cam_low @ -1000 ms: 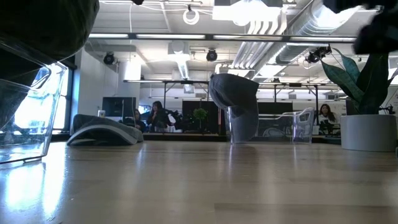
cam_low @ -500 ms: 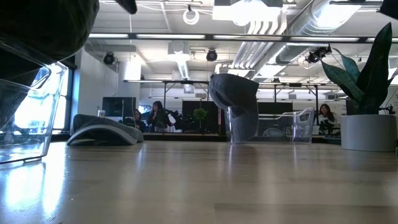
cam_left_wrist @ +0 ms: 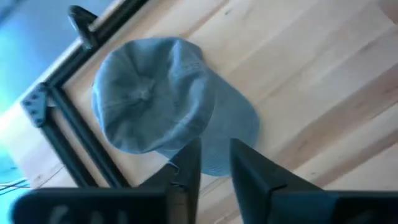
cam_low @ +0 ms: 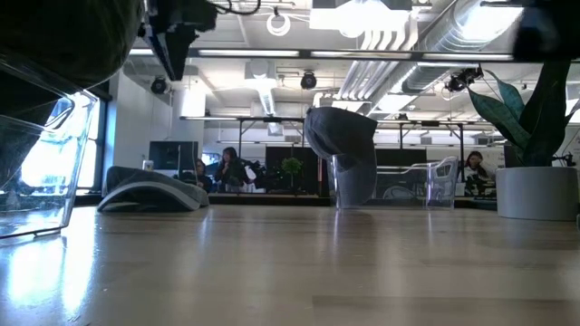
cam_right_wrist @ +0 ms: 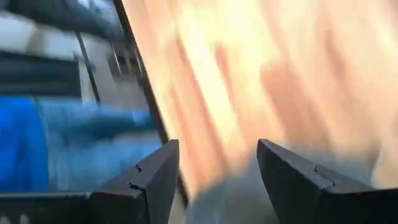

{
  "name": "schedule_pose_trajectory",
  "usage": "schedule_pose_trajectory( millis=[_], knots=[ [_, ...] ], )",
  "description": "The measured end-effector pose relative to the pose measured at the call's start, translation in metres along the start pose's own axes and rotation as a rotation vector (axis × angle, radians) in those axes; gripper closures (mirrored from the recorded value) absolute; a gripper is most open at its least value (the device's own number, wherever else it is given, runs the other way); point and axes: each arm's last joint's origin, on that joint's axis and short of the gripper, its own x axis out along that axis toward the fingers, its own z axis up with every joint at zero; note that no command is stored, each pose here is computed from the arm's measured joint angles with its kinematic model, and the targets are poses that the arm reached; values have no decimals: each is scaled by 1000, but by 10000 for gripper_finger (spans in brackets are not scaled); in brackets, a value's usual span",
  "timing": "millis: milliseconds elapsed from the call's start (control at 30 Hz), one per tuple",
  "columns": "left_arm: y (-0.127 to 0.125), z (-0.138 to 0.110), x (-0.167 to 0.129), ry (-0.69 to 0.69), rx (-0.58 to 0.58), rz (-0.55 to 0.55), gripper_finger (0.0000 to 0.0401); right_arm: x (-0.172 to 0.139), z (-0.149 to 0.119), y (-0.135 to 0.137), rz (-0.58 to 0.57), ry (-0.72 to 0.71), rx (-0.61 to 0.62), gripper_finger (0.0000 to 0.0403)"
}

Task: Pick & Place hat
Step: Put the gray cap into the top transparent bin

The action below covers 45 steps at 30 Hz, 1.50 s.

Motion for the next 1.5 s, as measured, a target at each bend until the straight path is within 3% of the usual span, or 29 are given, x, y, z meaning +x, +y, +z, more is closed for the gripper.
schedule_pose_trajectory(
  millis=[100,233,400,500,700,900,1133,1300,1400,1500],
  knots=[
    [19,13,10,38,-14,-22,282,-5,24,-6,5,-151,-95,191],
    [43,20,33,127,-124,-34,226,-16,58,-17,27,-313,-220,192],
    [78,11,74,263,-318,116,179,-34,93,-39,-8,-466,-387,192],
    [94,5,96,307,-391,159,167,-45,108,-54,-27,-528,-413,192],
    [102,-4,138,273,-486,113,164,-59,121,-73,49,-524,-401,192],
    [108,-15,157,202,-493,298,164,-62,124,-78,47,-533,-423,192],
    [106,-22,187,122,-513,169,164,-67,129,-77,72,-604,-301,192],
    [106,-35,206,147,-502,222,165,-68,132,-72,98,-653,-221,192],
    [104,-38,209,156,-458,215,187,-67,132,-69,99,-678,-213,192],
    [100,-37,210,148,-396,173,244,-67,131,-67,106,-681,-223,192]
  ],
)
